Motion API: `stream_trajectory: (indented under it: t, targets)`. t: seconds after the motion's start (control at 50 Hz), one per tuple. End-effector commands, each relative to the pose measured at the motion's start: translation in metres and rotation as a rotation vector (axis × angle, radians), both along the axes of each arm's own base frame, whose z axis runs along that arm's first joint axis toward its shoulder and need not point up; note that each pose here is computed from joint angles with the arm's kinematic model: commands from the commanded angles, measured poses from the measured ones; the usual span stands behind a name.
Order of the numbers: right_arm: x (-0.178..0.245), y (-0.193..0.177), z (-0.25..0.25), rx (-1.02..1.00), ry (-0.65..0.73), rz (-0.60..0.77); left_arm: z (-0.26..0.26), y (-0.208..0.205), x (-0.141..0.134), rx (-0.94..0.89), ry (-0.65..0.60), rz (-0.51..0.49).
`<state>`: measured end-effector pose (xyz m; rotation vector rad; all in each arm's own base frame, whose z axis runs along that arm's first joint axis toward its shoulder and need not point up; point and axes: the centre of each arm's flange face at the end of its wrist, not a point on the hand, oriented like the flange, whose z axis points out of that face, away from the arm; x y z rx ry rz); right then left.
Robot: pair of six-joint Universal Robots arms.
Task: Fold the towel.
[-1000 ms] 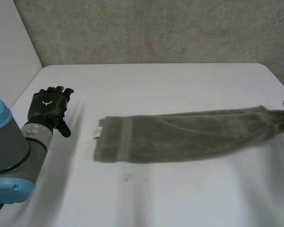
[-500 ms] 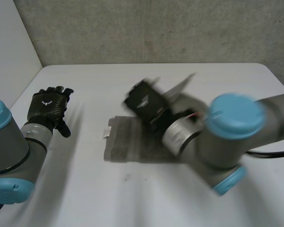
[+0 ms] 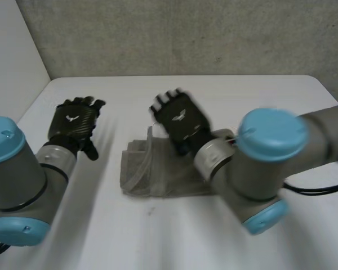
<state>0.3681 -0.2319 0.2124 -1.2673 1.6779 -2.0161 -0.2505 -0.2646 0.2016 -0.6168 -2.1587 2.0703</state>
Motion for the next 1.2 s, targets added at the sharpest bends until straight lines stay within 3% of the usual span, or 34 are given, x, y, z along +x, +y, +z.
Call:
stream_trajectory:
  t: [0.02,0.16,0.36,0.58,0.68,0.8,0.92,0.96,1.06,1.2]
  targets:
    - [-0.057,-0.02,0.001,0.245,-0.05,-0.162,0.014,0.022,-0.039,-0.029,0.063,-0.127]
    - [-0.097,-0.019,-0.037,0.385,0.043,-0.267,-0.017,0.033,-0.081,0.047,0.078,-0.241]
    - [-0.123,-0.027,-0.068,0.325,0.099,-0.333,-0.072,0.009,-0.096,0.12,0.006,-0.222]
    - [-0.122,-0.036,-0.093,0.288,0.141,-0.336,-0.082,0.006,-0.073,0.121,-0.11,-0.101]
    - [-0.118,-0.044,-0.074,0.211,0.129,-0.339,-0.073,0.014,-0.065,0.113,-0.112,-0.071]
    - [-0.106,-0.053,-0.018,-0.001,0.112,-0.335,-0.062,0.025,-0.058,0.117,-0.099,-0.067]
    - [-0.036,-0.006,-0.005,-0.128,0.141,-0.119,-0.04,0.036,-0.047,0.091,-0.07,-0.061]
    - [-0.006,0.018,-0.017,-0.134,0.163,-0.005,-0.031,0.034,-0.036,0.087,-0.039,-0.031]
    - [0.02,0.042,-0.048,-0.113,0.215,0.086,-0.023,0.023,-0.008,0.095,0.011,0.054]
    - [0.001,0.033,-0.038,-0.025,0.139,-0.045,-0.025,0.023,0.001,0.111,0.017,0.069]
